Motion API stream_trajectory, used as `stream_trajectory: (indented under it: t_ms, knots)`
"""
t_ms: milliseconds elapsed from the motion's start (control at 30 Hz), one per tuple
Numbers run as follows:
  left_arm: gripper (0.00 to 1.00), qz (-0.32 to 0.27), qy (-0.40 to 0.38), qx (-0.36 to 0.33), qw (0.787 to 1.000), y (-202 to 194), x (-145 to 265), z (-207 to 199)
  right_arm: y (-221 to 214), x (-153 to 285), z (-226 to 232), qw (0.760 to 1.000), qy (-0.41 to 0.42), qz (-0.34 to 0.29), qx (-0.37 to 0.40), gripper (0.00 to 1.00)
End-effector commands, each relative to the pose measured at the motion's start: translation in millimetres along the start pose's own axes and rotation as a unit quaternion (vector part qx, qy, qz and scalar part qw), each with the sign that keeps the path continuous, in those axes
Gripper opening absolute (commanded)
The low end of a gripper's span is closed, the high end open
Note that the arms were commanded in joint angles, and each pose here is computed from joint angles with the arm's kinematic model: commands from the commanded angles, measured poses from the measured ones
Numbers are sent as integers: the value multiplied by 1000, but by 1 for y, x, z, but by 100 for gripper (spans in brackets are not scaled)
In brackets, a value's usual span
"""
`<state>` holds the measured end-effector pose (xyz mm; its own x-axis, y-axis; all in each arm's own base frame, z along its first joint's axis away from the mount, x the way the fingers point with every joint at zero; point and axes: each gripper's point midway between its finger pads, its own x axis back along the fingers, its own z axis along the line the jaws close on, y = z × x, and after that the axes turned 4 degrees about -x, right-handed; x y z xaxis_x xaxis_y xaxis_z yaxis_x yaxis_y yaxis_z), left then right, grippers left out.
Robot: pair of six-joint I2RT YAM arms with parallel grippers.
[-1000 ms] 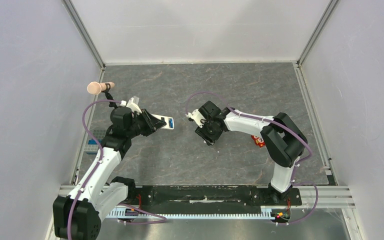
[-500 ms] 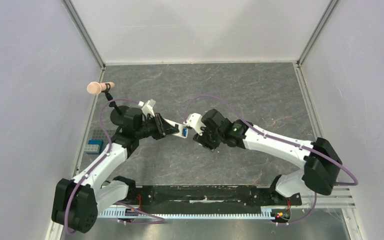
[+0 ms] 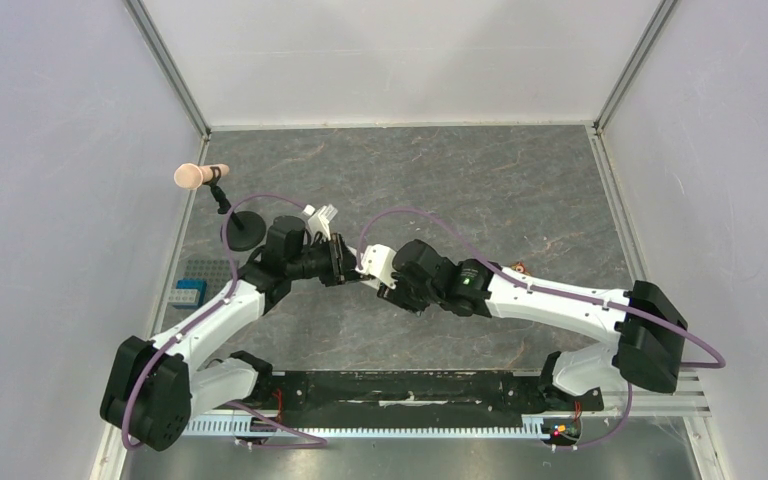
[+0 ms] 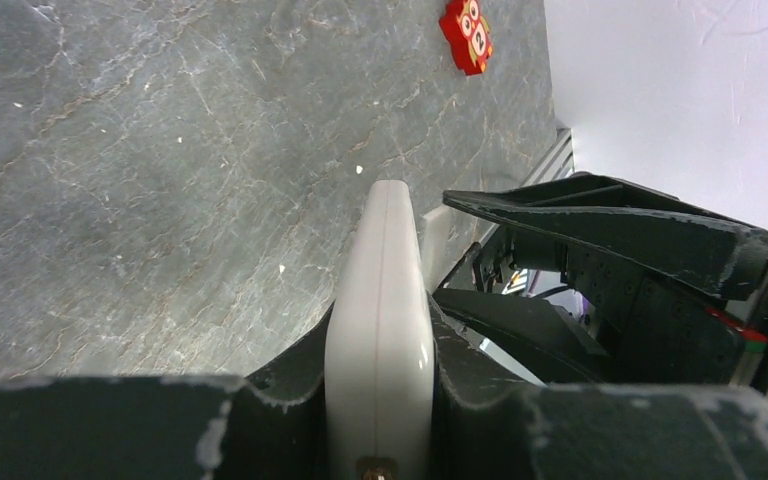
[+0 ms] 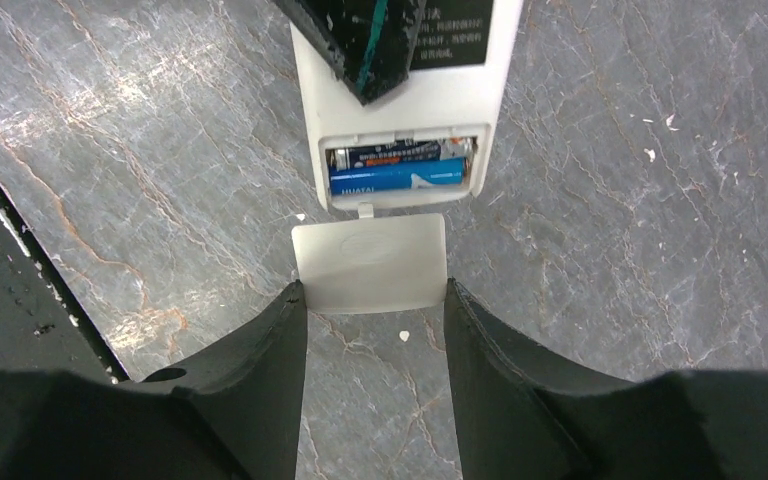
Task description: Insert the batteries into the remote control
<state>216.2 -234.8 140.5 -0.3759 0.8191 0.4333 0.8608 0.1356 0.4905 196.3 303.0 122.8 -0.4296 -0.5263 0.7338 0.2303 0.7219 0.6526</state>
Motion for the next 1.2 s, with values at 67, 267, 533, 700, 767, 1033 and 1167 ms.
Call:
stream_trajectory:
  t_ms: [67,267,533,700,767,1033,1167]
  knots:
    - [2,1,-36,-60,998,8,0,-22,34,1,-7,999,-25,-47,-7,36]
    - [2,6,-31,-62,998,5,-1,-21,42,5,-10,997,-30,-63,-17,36]
    - [2,19,-36,-71,997,-2,-3,-24,42,2,-10,997,-33,-63,-16,36]
    - [2,23,-31,-71,997,-4,-3,-23,43,1,-12,997,-39,-63,-18,36]
    - [2,21,-31,-73,997,-4,-3,-23,42,1,-13,997,-44,-61,-19,36]
    - [2,20,-31,-75,996,-3,-2,-24,37,-4,-10,998,-36,-48,-20,36]
    - [2,18,-26,-74,997,-3,-3,-22,40,-4,-5,998,-22,-51,-19,36]
